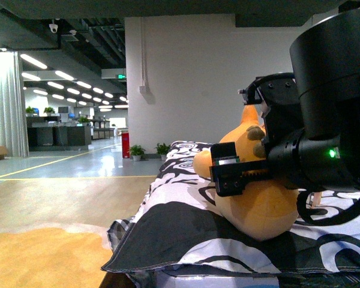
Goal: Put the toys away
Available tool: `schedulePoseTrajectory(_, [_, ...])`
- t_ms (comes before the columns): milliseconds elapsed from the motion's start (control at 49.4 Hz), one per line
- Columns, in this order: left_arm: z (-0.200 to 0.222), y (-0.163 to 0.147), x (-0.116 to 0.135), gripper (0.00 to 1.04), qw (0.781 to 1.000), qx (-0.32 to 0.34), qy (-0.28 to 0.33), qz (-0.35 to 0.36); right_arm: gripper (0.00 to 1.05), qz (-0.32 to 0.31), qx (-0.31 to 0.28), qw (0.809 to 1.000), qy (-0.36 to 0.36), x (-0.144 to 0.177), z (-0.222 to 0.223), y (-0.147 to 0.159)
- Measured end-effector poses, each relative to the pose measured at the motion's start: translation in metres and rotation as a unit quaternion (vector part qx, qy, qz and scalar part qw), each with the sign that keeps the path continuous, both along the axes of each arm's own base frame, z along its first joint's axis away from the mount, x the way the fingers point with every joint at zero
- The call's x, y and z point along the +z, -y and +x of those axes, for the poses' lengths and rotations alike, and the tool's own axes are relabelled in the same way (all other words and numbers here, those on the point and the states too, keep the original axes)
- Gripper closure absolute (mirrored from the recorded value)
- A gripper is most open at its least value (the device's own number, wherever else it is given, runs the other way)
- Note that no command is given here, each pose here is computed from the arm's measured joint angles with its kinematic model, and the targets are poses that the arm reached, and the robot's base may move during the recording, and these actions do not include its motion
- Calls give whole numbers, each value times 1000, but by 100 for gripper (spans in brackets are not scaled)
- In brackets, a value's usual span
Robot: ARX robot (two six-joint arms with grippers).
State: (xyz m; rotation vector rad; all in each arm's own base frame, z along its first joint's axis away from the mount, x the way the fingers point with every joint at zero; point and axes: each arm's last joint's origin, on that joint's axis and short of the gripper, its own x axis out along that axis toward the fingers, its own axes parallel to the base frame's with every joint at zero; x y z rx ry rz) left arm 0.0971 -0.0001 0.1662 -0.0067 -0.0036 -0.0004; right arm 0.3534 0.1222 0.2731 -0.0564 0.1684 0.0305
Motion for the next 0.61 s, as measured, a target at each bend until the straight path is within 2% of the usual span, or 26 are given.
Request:
schedulePoseTrajectory(223, [0,0,0,6,1000,0,0,0,7,36,16,999,-30,-22,-5,0])
schedulePoseTrajectory(303, [0,0,0,6,1000,0,0,0,21,39,21,999,-26,-20,-6,-1])
schedulePoseTrajectory(364, [0,0,0,6,1000,0,0,0,27,41,23,999,-23,-18,-7,-1])
schedulePoseTrajectory(607, [0,0,0,6,1000,0,0,0,66,63,58,996,12,11,-30,6])
